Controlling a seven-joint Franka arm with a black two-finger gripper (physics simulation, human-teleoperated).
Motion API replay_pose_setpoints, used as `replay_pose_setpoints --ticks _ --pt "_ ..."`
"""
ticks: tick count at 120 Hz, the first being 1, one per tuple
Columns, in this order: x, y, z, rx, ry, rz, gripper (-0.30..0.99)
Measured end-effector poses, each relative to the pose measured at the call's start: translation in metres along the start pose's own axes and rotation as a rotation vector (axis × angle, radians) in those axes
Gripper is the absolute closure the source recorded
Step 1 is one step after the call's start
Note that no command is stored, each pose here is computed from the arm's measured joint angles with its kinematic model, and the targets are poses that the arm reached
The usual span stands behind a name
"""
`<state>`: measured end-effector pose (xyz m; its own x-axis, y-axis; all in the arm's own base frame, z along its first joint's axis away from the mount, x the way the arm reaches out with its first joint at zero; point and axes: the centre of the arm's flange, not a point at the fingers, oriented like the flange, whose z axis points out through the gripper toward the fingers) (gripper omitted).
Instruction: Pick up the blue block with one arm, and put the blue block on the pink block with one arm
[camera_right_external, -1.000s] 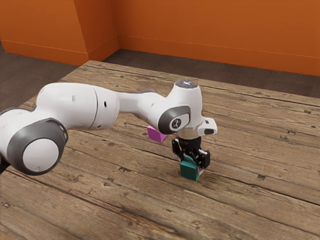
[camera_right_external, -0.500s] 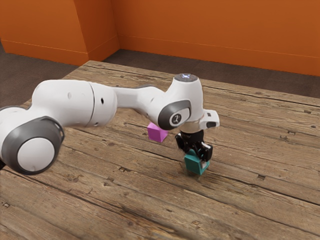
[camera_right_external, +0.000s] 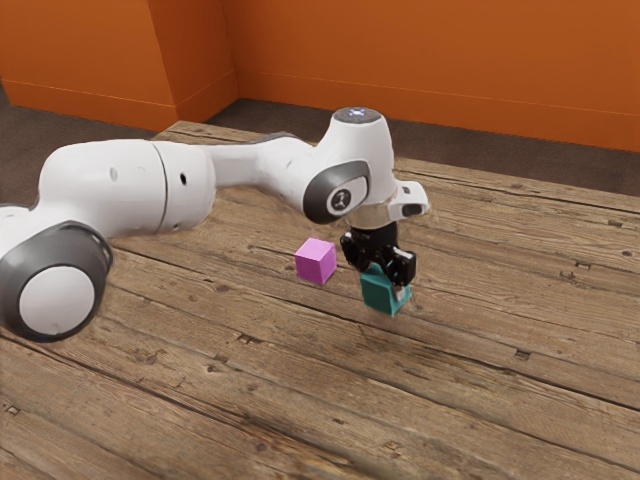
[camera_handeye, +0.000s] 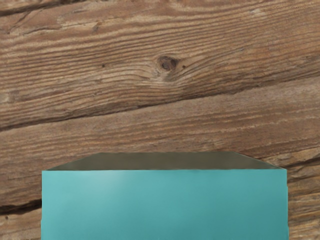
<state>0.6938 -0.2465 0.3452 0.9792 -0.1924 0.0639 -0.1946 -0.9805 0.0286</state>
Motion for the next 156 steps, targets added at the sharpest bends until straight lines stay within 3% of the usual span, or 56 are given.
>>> replay_pose_setpoints --ticks 32,69,156 --pt "0.022 -0.083 -0.046 0.030 0.040 -0.120 0.35" --pt "0.030 -0.161 -0.034 0.089 0.024 -0.214 0.37" --pt "0.040 -0.210 -0.014 0.101 0.020 -0.122 0.38"
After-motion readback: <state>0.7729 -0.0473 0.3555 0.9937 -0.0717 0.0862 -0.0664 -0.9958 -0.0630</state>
